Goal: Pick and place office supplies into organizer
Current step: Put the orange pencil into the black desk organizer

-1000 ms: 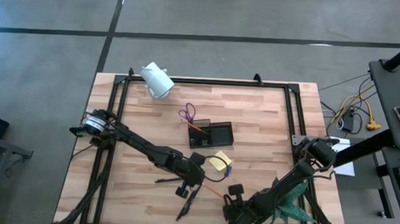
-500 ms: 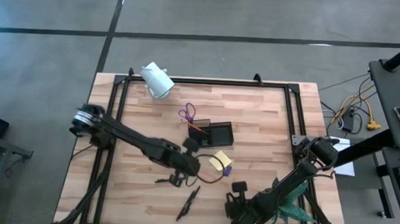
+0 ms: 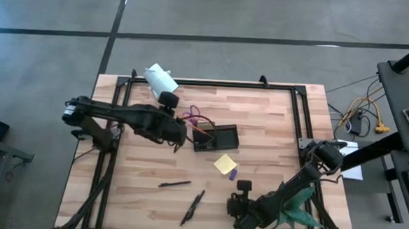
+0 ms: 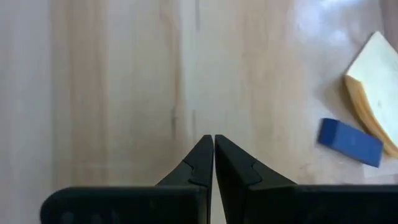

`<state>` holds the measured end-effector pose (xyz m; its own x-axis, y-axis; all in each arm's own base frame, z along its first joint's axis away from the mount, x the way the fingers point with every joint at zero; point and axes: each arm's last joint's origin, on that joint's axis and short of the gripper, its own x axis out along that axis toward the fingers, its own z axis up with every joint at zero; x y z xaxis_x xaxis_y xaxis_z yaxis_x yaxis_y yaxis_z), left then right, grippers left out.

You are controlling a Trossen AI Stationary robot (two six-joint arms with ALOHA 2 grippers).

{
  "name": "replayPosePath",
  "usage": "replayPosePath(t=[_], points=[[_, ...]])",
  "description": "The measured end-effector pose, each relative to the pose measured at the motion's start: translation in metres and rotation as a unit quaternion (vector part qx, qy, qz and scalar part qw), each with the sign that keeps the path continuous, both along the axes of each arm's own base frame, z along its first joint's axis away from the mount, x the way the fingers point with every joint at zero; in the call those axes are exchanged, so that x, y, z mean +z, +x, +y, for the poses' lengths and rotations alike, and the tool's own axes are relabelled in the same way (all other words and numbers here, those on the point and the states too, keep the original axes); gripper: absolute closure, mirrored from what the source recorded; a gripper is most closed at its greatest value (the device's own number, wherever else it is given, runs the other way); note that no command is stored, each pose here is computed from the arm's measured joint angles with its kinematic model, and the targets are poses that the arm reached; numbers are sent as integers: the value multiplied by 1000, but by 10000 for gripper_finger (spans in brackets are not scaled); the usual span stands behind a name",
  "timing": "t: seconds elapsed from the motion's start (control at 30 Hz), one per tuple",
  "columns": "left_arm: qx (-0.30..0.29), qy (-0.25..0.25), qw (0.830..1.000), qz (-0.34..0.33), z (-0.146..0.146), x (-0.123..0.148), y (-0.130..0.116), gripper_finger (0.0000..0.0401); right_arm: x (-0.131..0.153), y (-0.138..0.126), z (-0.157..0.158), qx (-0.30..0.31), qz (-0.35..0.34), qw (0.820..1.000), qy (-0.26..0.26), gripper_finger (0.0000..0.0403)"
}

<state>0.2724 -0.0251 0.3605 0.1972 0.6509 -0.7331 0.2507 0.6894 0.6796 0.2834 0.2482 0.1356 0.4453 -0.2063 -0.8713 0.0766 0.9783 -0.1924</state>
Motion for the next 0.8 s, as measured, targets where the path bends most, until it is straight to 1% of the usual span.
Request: replayPosePath(t=[0.03,0.1,0.17,0.27,0.37,0.47,0.6,0.8], points=[[-1,4,1000,25,1,-2,-1,391,0,0,0,-1,0,1000,-1,394],[-6,5,999,41,3,-7,5,391,0,0,0,3,0,1000,-3,394],[-24,4,998,65,3,-12,9,391,0,0,0,6,3,1000,-5,394],[-43,11,993,106,5,-22,21,391,0,-1,0,-2,2,1000,-2,394],[-57,13,986,154,6,-39,34,391,0,0,-1,-14,-1,1000,4,394],[-66,14,982,175,5,-48,44,391,0,0,0,-14,-4,1000,7,394],[-72,13,983,167,3,-53,56,391,0,0,0,-26,-6,1000,14,394],[-86,13,989,118,2,-52,68,391,0,0,0,-38,-10,999,21,394]])
